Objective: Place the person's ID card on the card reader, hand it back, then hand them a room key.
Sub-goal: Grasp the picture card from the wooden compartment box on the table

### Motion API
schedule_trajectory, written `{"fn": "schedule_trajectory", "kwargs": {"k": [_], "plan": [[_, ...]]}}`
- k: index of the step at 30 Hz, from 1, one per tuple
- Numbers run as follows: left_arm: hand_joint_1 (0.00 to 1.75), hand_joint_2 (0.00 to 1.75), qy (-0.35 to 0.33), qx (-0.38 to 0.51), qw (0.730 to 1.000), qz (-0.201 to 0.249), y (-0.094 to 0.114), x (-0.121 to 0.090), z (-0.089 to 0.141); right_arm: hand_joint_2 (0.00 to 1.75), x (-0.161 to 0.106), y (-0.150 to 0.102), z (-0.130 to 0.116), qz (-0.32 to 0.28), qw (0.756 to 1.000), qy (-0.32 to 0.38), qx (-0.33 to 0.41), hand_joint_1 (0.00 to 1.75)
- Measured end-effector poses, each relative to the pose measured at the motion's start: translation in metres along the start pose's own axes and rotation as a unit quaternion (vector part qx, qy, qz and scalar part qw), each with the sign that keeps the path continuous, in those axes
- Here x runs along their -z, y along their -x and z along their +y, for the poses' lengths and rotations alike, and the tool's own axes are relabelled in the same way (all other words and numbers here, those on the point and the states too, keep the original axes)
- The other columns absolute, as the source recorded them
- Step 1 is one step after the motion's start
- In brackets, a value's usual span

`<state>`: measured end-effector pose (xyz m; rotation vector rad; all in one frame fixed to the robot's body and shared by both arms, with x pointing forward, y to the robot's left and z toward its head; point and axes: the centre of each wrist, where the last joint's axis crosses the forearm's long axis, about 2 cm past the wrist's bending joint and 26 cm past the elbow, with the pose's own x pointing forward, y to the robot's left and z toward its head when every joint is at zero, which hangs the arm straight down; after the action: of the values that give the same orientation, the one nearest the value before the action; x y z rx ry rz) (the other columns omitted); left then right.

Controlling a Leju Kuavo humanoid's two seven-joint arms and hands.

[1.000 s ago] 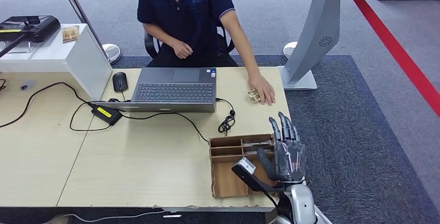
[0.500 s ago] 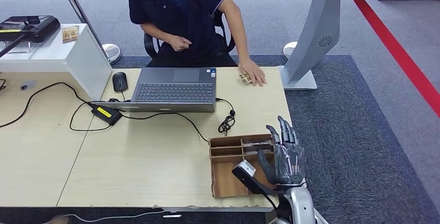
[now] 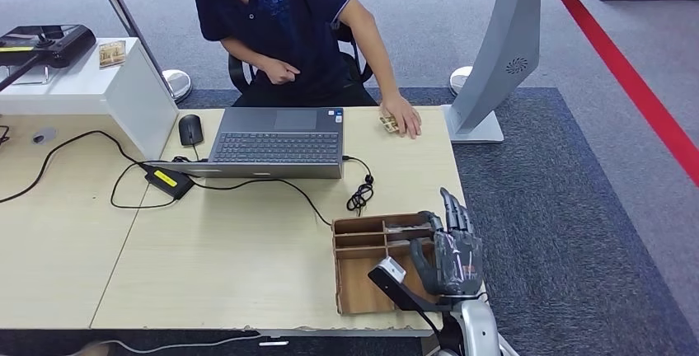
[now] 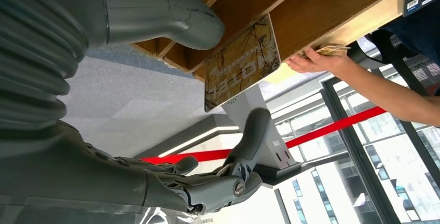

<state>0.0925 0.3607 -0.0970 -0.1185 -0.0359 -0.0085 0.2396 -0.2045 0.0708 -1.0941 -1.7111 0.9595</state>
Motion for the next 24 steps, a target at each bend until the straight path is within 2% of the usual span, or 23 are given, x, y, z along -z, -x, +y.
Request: {"fn": "schedule_trajectory", "kwargs": {"k": [6, 24], "plan": [[0.0, 0.0, 0.0, 0.0, 1.0, 0.0, 0.0, 0.0, 0.0, 1.75, -0.0003, 0.0004, 0.0005, -0.004, 1.0, -0.001, -0.001, 0.74], [0.0, 0.0, -0.001, 0.003, 1.0, 0.0, 0.0, 0.0, 0.0001, 1.75, -0.0003, -0.0012, 0.0018, -0.015, 1.0, -0.003, 0.001, 0.69]]}}
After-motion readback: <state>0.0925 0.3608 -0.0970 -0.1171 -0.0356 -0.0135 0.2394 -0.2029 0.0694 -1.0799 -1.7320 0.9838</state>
